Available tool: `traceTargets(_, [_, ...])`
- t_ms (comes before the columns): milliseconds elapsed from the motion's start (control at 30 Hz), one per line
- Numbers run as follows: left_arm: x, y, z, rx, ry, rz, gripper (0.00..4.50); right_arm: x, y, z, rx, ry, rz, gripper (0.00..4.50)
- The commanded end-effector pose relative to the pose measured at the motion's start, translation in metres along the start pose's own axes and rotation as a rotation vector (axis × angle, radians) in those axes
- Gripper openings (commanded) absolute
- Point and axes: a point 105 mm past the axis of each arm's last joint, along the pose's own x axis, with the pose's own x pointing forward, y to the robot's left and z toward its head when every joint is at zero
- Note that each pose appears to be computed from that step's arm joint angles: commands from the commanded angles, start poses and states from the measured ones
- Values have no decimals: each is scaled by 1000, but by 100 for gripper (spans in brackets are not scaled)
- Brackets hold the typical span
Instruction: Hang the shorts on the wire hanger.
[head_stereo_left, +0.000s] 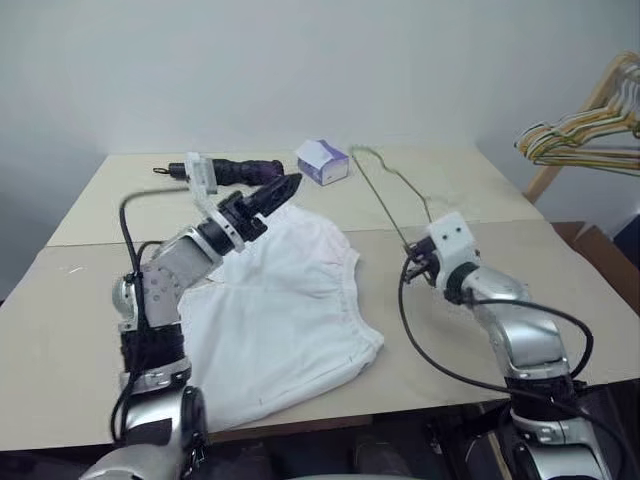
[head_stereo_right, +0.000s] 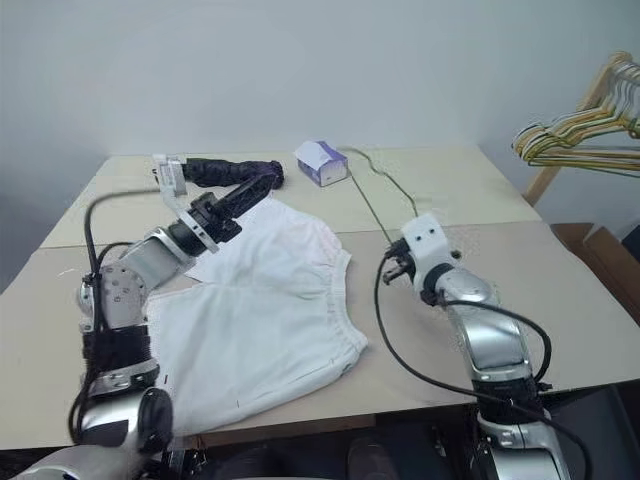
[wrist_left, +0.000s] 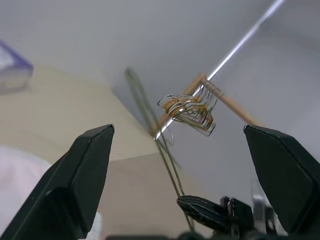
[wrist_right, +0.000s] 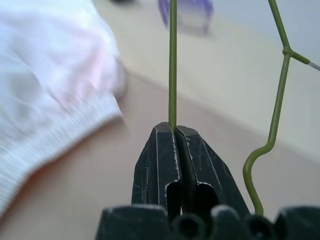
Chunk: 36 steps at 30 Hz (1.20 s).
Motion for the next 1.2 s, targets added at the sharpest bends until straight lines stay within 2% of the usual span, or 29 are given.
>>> traceTargets(33, [7, -25, -9, -73, 9, -76, 450, -4, 18, 31, -79, -158, 45, 3])
traceTargets(200, [18, -35, -20, -85, 23, -84, 450, -4, 36, 40, -189, -219, 83, 3])
traceTargets(400, [17, -30, -9, -26, -7, -66, 450, -1, 44, 39, -270, -254, 83, 3])
traceTargets(500, [20, -25, -1, 15, -45, -39, 389, -1, 50, 38, -279, -264, 96, 0])
traceTargets(667, [27, -26, 8, -21, -109, -50, 223, 1, 51, 38, -283, -266, 86, 0])
traceTargets(867, [29, -25, 6, -23, -113, -52, 19, 1, 54, 38, -288, -270, 81, 0])
traceTargets(900, [29, -24, 5, -24, -113, -45, 3, 1, 54, 38, -291, -270, 81, 0])
traceTargets(1000, [29, -23, 4, -19, -112, -42, 3, 1, 56, 38, -296, -275, 87, 0])
traceTargets(1133, [30, -18, -1, 70, -94, -1, 3, 1, 63, 39, -348, -288, 114, 0])
traceTargets(1200, [30, -20, -2, 100, -98, -12, 0, 1, 67, 38, -385, -290, 134, 54])
